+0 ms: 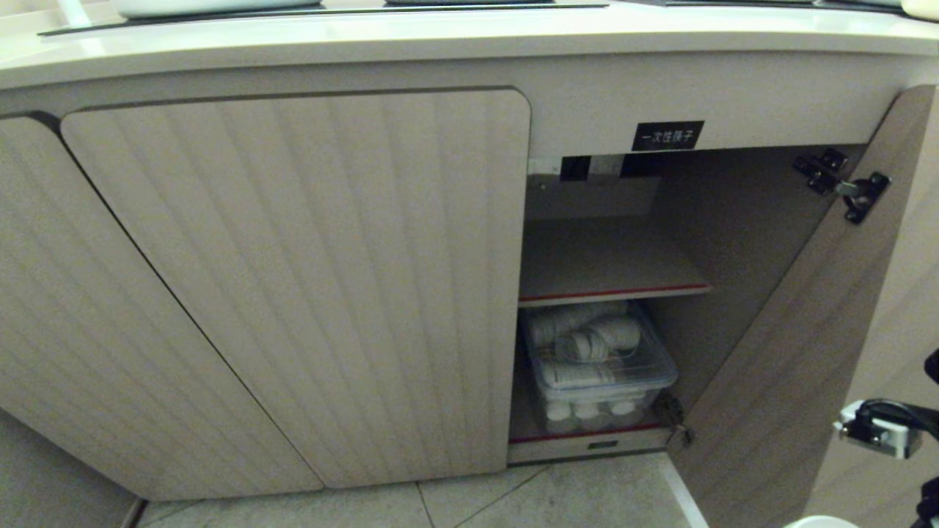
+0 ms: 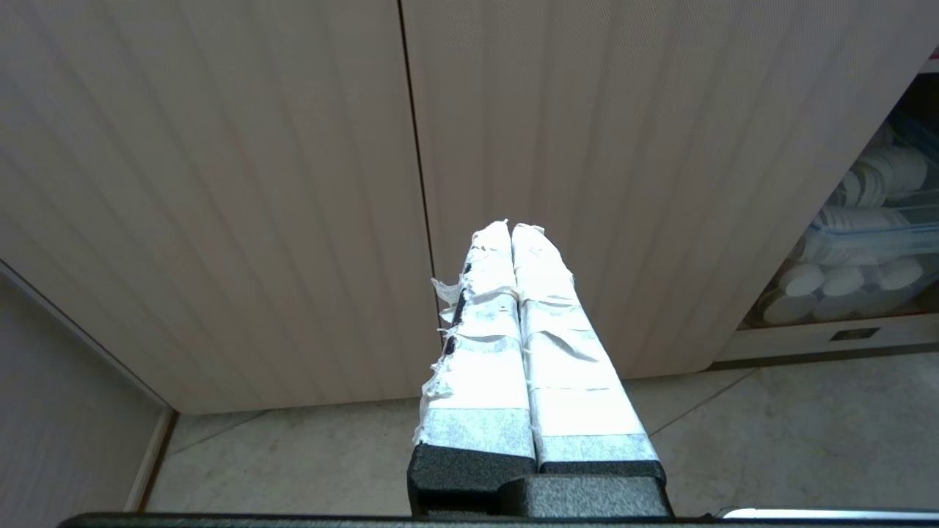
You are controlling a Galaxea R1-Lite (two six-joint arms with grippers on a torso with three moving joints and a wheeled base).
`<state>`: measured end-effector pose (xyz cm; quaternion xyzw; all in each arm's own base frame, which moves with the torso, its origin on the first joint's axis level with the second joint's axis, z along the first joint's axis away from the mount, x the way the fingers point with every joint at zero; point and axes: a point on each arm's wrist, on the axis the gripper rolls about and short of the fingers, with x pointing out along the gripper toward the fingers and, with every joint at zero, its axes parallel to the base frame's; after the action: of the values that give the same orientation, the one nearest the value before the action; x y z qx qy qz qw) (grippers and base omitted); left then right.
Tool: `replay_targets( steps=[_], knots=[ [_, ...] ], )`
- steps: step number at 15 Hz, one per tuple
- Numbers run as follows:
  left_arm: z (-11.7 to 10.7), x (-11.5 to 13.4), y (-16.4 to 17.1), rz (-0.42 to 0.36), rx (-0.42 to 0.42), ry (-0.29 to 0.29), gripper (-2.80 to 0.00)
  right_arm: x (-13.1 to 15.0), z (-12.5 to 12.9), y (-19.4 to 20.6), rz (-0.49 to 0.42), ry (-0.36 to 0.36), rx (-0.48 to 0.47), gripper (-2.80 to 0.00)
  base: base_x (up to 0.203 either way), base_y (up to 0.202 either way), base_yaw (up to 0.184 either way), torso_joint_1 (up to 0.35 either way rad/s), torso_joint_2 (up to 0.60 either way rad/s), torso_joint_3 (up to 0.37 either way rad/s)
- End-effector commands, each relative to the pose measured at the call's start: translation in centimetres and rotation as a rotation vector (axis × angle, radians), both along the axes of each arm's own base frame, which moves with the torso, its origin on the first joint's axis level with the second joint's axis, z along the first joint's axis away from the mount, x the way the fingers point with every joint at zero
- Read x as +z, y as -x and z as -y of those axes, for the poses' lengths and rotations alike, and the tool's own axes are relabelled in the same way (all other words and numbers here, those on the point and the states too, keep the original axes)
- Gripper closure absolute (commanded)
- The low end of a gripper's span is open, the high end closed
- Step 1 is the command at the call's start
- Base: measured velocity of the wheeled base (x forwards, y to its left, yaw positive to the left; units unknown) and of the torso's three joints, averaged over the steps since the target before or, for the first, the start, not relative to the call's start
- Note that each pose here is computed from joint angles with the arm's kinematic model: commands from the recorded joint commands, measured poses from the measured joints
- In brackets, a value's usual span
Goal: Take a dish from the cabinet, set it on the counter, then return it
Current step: Place it on the table
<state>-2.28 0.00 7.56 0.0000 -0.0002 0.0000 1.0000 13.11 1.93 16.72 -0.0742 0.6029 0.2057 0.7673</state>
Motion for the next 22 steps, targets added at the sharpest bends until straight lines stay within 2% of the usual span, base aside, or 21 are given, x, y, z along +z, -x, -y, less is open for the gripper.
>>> replay_targets(
  steps=[1,5,9,22],
  knots=[
    [0.0,-0.01,0.0,0.0,0.0,0.0,0.0,0.05,-0.01,-0.02,-0.002,-0.001,0.002,0.0,0.0,0.0,0.0,0.0,0.0,0.0],
    [0.0,-0.01,0.0,0.0,0.0,0.0,0.0,0.12,0.0,0.06,0.002,-0.002,0.002,0.0,0.0,0.0,0.0,0.005,-0.03,-0.032],
    [0.0,-0.01,0.0,0.0,0.0,0.0,0.0,0.16,0.0,0.11,0.005,-0.004,0.002,0.0,0.0,0.0,0.0,0.075,-0.23,-0.282],
    [0.0,-0.01,0.0,0.0,0.0,0.0,0.0,0.18,0.01,0.46,-0.008,-0.003,0.006,0.0,0.0,0.0,0.0,0.163,-0.5,-0.303]
  ],
)
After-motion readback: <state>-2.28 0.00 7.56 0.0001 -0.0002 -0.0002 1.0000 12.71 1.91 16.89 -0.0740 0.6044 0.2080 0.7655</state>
